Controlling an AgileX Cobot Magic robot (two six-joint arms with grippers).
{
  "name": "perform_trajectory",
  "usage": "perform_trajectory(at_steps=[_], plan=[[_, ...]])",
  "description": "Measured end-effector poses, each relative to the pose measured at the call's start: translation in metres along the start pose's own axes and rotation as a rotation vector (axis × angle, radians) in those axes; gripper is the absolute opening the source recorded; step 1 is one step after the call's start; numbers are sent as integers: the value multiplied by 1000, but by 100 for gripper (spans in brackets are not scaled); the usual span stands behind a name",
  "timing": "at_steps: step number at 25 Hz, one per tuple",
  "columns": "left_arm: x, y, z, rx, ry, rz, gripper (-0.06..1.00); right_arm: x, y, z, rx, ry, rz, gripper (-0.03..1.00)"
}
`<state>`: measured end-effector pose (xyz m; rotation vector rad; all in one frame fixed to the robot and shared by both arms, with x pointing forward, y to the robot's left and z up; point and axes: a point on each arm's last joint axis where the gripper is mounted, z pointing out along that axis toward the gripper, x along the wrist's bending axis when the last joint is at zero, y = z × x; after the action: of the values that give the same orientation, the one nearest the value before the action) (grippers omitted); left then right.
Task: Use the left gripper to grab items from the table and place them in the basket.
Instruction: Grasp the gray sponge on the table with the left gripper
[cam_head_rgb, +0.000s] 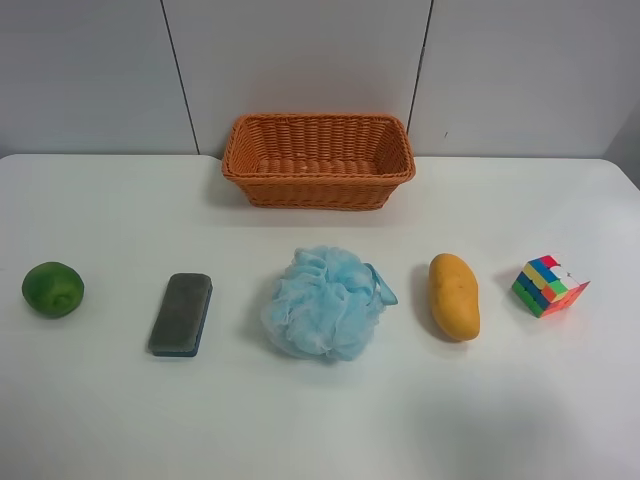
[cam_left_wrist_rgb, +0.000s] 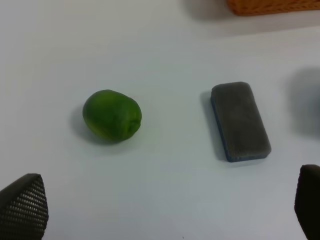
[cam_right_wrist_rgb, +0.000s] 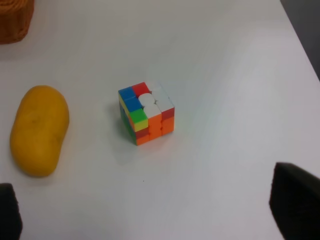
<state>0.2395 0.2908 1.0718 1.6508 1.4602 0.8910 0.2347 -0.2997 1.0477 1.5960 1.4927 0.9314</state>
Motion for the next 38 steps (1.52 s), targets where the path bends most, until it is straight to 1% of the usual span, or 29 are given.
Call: perform_trajectory(at_steps=[2, 6, 9, 12, 16, 19, 20, 23, 25, 27, 31, 34, 38], plan=[[2, 16, 3, 56, -4, -20, 99, 0, 0, 0, 0, 0, 0, 99], [9, 60, 23, 235, -11, -57, 99, 0, 0, 0, 0, 0, 0, 99], [14, 97, 43, 301, -16, -67, 99, 0, 0, 0, 0, 0, 0, 99], [20, 125, 69, 360, -23, -76, 99, 0, 0, 0, 0, 0, 0, 99], [21, 143, 109, 458, -46, -121, 99, 0, 0, 0, 0, 0, 0, 99], [9, 144, 141, 532, -70, -157, 99, 0, 0, 0, 0, 0, 0, 99], [3, 143, 151, 556, -77, -153, 99, 0, 0, 0, 0, 0, 0, 99], [-20, 137, 181, 626, -66, -156, 99, 0, 0, 0, 0, 0, 0, 99], [-37, 129, 201, 681, -41, -164, 99, 0, 0, 0, 0, 0, 0, 99], [-55, 118, 222, 737, -27, -142, 99, 0, 0, 0, 0, 0, 0, 99], [-82, 95, 258, 825, -36, -120, 99, 0, 0, 0, 0, 0, 0, 99], [-96, 79, 278, 857, -62, -137, 99, 0, 0, 0, 0, 0, 0, 99], [-103, 54, 295, 886, -94, -168, 99, 0, 0, 0, 0, 0, 0, 99]])
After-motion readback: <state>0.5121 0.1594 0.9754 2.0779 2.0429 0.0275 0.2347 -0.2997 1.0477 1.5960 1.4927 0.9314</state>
